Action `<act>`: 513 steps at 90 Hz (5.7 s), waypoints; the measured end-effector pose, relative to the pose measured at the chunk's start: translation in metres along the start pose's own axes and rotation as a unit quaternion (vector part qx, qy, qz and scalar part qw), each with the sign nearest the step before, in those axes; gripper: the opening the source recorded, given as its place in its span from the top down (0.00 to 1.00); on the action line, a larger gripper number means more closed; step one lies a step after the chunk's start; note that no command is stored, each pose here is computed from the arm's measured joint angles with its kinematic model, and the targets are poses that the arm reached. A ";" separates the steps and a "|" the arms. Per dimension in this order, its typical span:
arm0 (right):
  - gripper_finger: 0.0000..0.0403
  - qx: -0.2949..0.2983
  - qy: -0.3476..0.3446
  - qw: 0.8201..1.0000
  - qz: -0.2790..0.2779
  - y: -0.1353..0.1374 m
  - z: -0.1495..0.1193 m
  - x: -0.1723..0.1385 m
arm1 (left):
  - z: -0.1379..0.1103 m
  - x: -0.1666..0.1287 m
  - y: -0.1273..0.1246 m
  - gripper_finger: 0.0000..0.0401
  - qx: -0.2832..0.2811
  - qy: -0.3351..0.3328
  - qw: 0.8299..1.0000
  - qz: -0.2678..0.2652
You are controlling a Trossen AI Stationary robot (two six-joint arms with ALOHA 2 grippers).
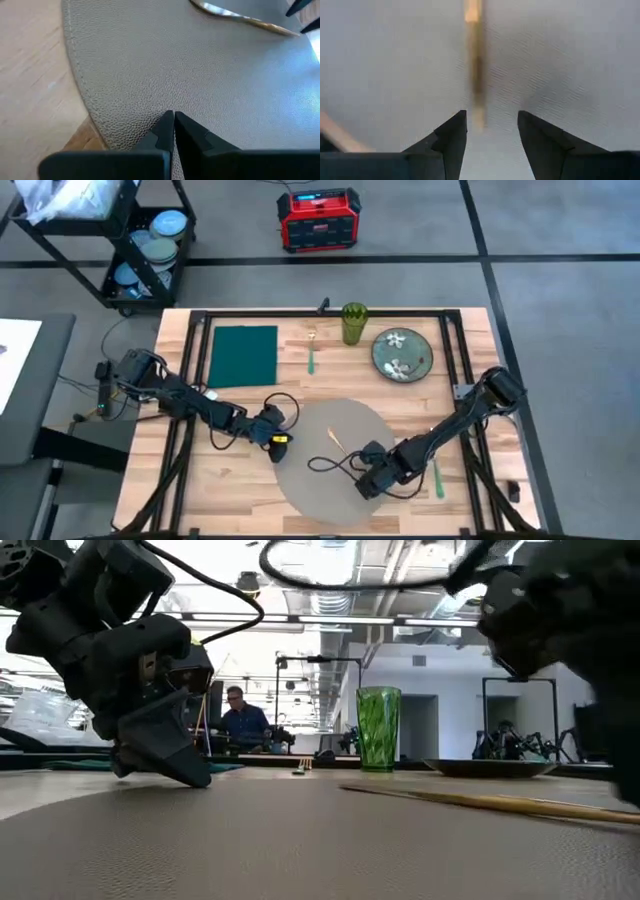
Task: Set table place
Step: Move the knife on the gray placemat, then put the spoon on the gray placemat
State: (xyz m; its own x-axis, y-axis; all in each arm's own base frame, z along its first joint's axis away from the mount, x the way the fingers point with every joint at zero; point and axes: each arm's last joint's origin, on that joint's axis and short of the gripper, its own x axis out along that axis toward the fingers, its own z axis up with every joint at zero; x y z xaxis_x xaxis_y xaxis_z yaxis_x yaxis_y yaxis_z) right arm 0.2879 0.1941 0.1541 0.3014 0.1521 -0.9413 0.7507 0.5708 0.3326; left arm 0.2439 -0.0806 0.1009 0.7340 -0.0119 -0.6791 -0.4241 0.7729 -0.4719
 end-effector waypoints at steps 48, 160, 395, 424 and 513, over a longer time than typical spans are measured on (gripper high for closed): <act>0.59 -0.017 -0.005 1.000 0.004 0.001 0.001 0.001 | 0.000 0.000 0.000 1.00 0.002 0.001 1.000 0.002; 0.83 -0.088 0.027 0.996 -0.007 0.000 0.003 0.035 | 0.006 0.002 0.006 1.00 0.004 -0.003 1.000 0.009; 0.96 0.131 -0.078 0.942 -0.298 -0.026 -0.066 -0.076 | 0.013 0.002 0.010 1.00 -0.012 -0.016 1.000 0.016; 0.70 0.159 -0.032 0.929 -0.332 -0.048 -0.073 -0.054 | 0.014 0.002 0.010 1.00 -0.042 -0.015 0.999 0.015; 0.71 0.271 0.008 0.922 -0.276 -0.143 -0.038 -0.017 | 0.013 0.002 0.008 1.00 -0.061 0.018 0.998 -0.017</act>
State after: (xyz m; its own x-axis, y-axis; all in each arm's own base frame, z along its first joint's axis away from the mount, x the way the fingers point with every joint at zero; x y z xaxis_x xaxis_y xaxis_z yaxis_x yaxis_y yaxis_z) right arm 0.1531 0.1400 0.1199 -0.2208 -0.0258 -0.9750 0.9719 0.0778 -0.2222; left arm 0.2489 -0.0662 0.1033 0.7304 -0.0618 -0.6803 -0.4616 0.6894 -0.5582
